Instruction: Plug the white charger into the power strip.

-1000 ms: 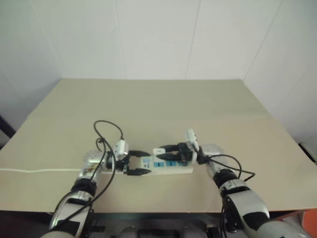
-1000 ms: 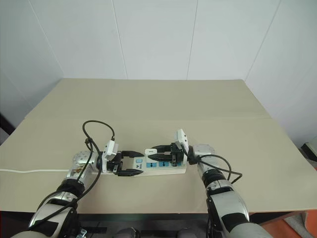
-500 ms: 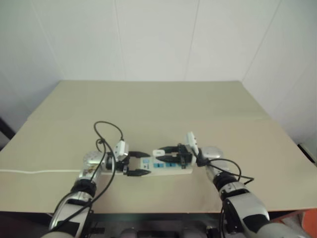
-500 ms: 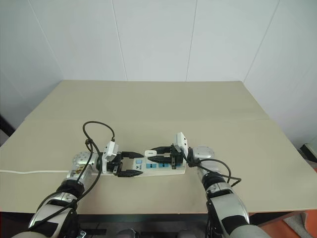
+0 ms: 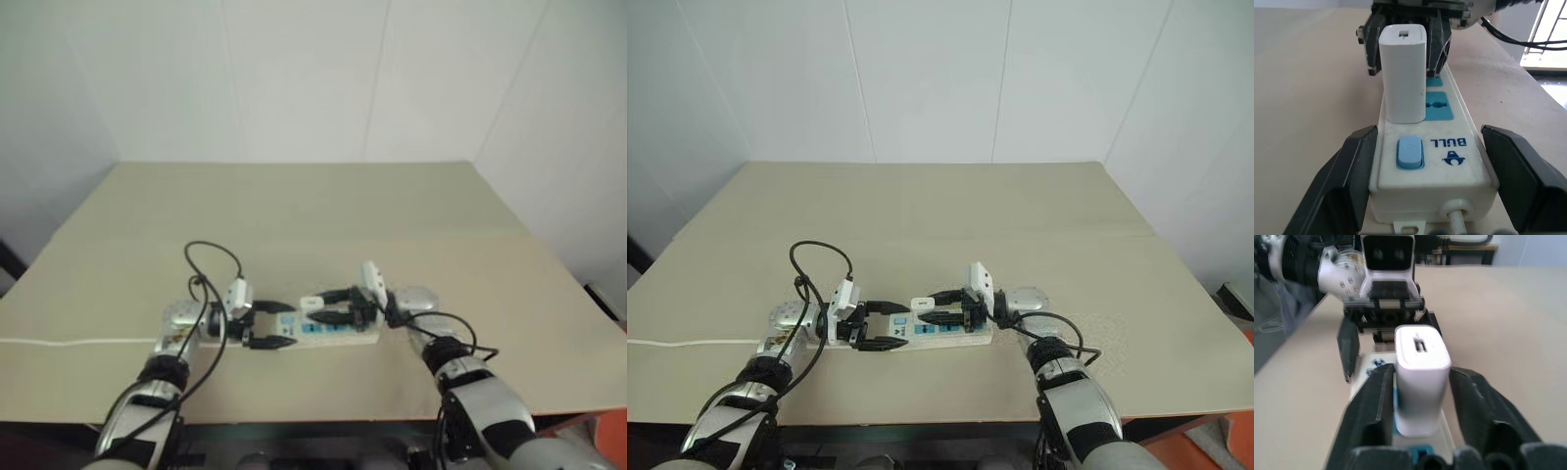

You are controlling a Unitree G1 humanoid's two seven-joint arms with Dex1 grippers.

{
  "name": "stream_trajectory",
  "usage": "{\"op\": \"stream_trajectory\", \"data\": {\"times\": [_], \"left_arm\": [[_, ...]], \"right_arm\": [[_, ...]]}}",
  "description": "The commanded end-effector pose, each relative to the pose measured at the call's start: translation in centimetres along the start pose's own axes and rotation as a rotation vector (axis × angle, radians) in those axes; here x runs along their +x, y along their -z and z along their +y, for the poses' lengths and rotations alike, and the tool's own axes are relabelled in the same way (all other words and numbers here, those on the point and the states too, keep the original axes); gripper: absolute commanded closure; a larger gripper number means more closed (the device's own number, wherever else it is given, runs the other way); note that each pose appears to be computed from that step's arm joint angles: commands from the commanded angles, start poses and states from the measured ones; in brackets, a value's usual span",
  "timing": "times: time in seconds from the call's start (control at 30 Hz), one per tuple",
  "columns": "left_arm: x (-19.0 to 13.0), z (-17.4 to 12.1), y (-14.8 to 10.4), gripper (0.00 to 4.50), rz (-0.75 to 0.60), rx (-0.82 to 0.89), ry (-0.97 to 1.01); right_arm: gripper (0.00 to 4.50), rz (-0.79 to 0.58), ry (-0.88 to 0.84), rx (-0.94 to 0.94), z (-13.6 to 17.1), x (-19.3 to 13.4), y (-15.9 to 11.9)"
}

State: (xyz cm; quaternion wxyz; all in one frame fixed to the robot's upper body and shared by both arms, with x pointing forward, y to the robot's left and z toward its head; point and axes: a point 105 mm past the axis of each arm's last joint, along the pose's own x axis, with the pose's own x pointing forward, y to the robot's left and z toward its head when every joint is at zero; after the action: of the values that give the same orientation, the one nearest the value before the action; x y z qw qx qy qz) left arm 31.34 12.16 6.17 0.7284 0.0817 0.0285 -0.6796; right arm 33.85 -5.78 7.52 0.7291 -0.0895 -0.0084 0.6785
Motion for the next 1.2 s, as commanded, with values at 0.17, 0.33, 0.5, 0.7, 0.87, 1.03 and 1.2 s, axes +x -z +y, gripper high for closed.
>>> {"op": "stream_trajectory", "data": {"times": [0.17, 0.33, 0.5, 0.7, 0.87, 1.03, 1.2], "left_arm": [[0.7, -0.6, -0.5, 1.30, 0.002, 0.037, 0.072], [1.0, -0.4, -0.7, 1.30, -0.006, 0.026, 0.068], [1.3, -0.1, -2.3, 0.58, -0.068, -0.032, 0.093], [0.6, -0.7, -5.5, 0.03, -0.173, -0.018, 0.125], [-2.9, -2.4, -8.2, 0.03, -0.169, -0.023, 0.143], [-8.3, -1.5, -7.0, 0.03, 0.062, 0.042, -0.017], [-13.1, -0.8, -6.9, 0.03, 0.148, 0.054, -0.169]], "right_arm": [[0.04, 0.162, -0.019, 0.157, 2.8, -2.2, 5.4], [0.04, 0.160, -0.058, 0.108, 3.0, -2.9, 4.8], [0.00, 0.129, -0.049, 0.057, 2.4, -3.4, 3.5], [0.00, 0.091, -0.046, 0.041, 1.7, -4.5, 2.0], [0.00, 0.038, 0.005, -0.052, 0.5, -6.9, -1.2], [0.00, 0.141, 0.063, -0.155, -0.2, -12.8, -4.7], [0.00, 0.288, 0.121, -0.173, 0.5, -18.1, -7.8]]}}
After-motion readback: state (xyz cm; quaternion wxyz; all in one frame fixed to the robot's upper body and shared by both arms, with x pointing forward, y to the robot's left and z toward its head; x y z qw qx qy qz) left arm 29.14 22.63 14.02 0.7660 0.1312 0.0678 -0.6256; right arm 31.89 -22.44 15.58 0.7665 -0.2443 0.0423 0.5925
